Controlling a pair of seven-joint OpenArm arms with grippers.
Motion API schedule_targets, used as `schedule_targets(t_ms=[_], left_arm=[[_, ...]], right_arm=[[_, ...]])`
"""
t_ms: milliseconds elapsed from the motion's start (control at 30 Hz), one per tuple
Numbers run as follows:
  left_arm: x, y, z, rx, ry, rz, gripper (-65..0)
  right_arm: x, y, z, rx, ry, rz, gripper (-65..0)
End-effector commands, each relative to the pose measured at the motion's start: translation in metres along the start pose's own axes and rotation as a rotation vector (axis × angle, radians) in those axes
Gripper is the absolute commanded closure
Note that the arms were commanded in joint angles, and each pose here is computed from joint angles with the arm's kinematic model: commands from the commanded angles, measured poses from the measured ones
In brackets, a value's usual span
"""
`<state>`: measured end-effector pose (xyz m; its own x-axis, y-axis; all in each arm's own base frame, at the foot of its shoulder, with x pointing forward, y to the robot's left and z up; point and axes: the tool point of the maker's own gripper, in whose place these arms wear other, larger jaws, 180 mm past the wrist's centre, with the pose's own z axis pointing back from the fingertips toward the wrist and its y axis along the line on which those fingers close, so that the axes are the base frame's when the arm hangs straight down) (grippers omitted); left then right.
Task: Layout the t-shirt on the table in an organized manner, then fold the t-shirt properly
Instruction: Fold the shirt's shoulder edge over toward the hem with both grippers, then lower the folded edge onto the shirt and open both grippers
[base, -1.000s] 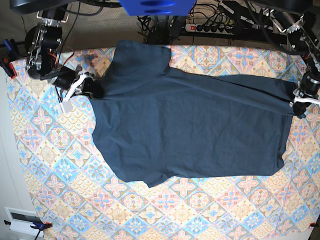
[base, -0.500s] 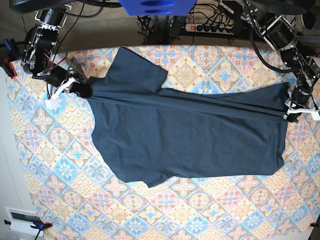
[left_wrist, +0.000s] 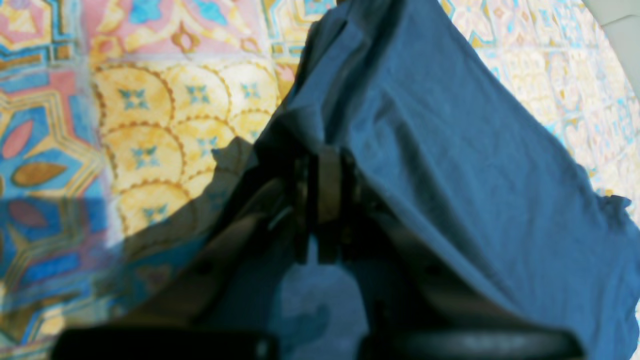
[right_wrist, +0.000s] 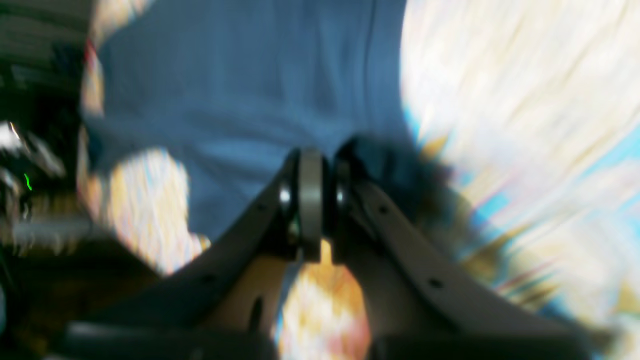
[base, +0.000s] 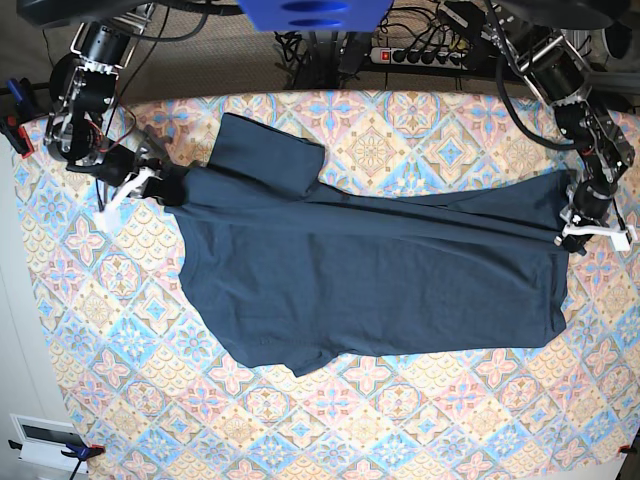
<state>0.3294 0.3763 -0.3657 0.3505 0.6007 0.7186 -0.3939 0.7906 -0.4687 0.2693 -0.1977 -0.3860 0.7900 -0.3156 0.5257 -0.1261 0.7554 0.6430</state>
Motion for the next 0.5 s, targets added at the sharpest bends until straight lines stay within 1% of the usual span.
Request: schedule_targets(t_ms=[0, 133, 167, 233, 300, 333, 433, 467], left_arm=[[0.029, -0.008, 0.001, -0.023, -0.074, -0.017, 0.0], [0.037, -0.016, -0.002, -0.039, -0.090, -0.017, 0.0], [0.036, -0.022, -0.005, -0.050, -0.083, -0.026, 0.0], [0.025, -0.039, -0.013, -0.082, -0.038, -0.076, -0.6], [0.019, -0.050, -0.017, -0.099, 0.004, -0.149, -5.1], [0.016, -0.054, -0.019, -0.104, 0.018, -0.169, -8.5], [0.009, -0.044, -0.015, -0.083, 0.039, -0.179, -18.1], [0.015, -0.041, -0.010, -0.076, 0.032, -0.205, -20.6]], right_arm=[[0.037, 0.010, 0.006, 0.030, -0.096, 0.049, 0.0], [0.049, 0.018, -0.002, 0.054, -0.102, 0.072, 0.0], [0.052, 0.022, -0.005, 0.064, -0.101, 0.083, -0.1], [0.059, 0.030, -0.010, 0.081, -0.103, 0.105, -2.1], [0.062, 0.033, -0.011, 0.086, -0.106, 0.114, -5.5], [0.063, 0.034, -0.011, 0.086, -0.107, 0.119, -7.3], [0.064, 0.036, -0.007, 0.083, -0.114, 0.132, -11.6], [0.059, 0.034, -0.006, 0.079, -0.107, 0.129, -12.4]])
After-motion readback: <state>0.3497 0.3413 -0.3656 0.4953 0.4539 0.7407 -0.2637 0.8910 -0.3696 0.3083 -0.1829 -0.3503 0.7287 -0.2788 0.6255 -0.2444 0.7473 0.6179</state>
